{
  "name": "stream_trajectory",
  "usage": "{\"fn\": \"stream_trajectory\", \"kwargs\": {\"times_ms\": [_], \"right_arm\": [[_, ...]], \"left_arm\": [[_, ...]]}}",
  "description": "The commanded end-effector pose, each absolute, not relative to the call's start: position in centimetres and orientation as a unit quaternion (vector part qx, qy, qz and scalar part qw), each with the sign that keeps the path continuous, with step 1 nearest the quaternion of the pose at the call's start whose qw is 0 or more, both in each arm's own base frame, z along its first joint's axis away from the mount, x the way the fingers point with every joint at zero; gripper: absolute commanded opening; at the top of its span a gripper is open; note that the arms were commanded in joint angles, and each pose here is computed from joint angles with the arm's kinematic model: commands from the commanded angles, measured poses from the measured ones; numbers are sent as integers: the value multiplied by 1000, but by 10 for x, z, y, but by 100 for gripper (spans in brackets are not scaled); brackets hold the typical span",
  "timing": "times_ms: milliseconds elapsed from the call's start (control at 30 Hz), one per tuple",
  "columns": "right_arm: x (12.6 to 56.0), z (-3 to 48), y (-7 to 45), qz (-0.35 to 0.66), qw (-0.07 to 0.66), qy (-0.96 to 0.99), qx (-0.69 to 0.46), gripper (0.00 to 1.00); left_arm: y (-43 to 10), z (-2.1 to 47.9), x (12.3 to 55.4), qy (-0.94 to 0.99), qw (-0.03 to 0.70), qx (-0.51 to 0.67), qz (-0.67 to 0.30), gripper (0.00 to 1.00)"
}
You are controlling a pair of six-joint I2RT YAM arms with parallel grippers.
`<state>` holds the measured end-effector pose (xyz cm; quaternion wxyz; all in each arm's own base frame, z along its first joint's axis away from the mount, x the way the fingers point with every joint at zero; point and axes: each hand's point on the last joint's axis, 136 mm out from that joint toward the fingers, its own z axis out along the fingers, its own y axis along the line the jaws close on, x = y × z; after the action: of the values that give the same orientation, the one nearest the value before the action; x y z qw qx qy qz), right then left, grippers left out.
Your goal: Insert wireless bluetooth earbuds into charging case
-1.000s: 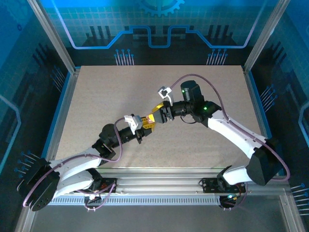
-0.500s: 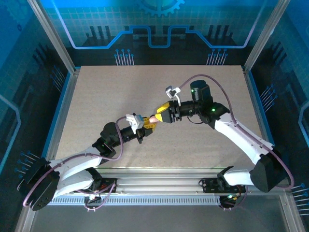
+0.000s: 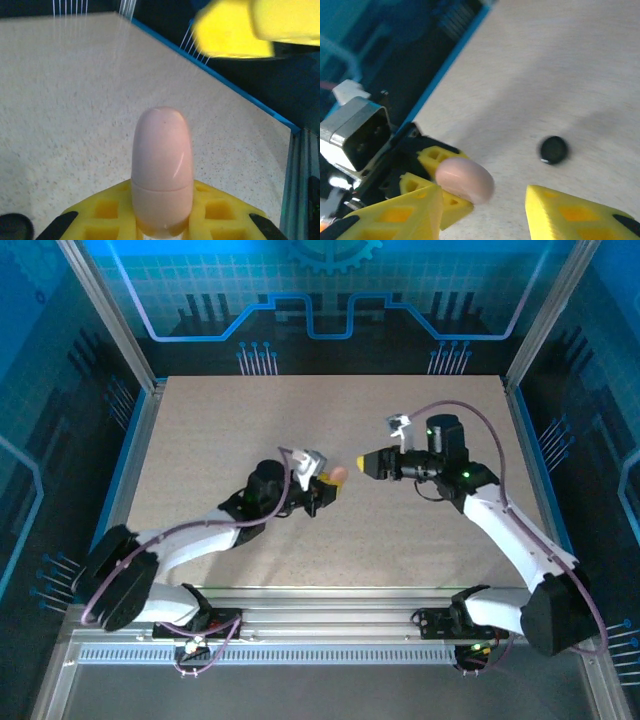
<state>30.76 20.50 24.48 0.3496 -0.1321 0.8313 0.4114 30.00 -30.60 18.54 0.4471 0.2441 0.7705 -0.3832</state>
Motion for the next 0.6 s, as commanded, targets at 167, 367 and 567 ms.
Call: {"fn": "stream_trajectory", "kwargs": {"times_ms": [167, 367, 567], "right_arm": [[309, 193, 120, 323, 325, 887, 57, 49], [304, 176, 122, 326, 298, 896, 55, 49], [303, 164, 117, 316, 286, 902, 59, 48]], "left_arm": [[-342, 115, 312, 880, 217, 151, -394, 7], [-361, 76, 310, 914, 94, 143, -368, 8], [-369, 52, 312, 933, 27, 128, -336, 9]]}}
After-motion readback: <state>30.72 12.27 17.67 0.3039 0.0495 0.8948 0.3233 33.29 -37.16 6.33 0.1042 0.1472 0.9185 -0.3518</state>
